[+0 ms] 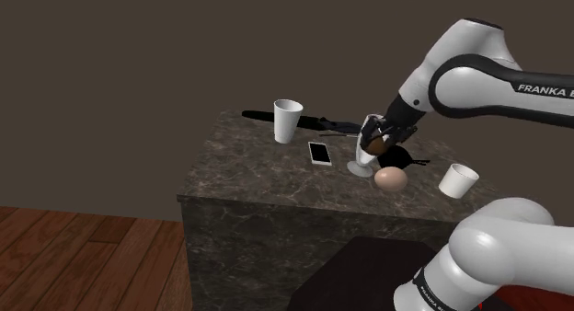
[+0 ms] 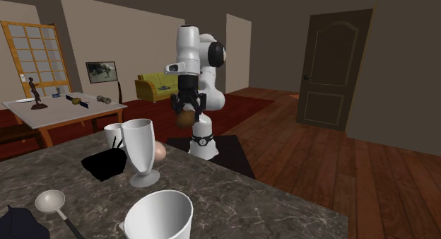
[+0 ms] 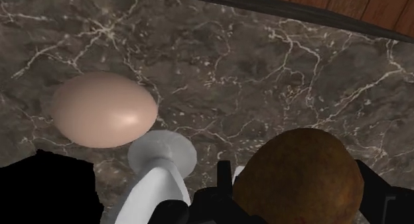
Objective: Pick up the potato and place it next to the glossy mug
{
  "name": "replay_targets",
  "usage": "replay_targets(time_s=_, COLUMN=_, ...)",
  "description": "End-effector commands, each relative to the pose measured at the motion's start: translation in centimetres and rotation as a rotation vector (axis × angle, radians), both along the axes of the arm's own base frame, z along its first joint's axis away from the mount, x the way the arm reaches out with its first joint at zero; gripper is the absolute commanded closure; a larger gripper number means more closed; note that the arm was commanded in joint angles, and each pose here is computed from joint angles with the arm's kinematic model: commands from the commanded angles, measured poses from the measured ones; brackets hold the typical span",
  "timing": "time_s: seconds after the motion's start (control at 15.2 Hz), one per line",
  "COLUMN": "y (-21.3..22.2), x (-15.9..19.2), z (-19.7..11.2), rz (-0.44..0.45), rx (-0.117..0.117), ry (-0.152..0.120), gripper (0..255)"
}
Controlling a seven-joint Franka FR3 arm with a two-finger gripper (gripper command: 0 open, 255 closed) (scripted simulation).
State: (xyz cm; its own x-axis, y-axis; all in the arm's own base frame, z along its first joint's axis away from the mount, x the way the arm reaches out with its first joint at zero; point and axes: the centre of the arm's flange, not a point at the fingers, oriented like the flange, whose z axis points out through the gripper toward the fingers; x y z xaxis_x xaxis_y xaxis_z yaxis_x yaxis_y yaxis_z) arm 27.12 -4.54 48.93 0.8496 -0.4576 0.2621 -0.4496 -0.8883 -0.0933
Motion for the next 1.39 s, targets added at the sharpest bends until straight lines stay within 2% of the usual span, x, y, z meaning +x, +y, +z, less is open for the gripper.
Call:
replay_targets(time_s=0.0, y=-1.8, x=-1.7, z=0.0, rz=0.002, rx=0.000, ry=0.000, gripper=255)
replay_targets(time_s=1.32, y=-22.0, x=-18.8, z=0.0, rz=0.002, rx=0.000, ry=0.000, gripper=255)
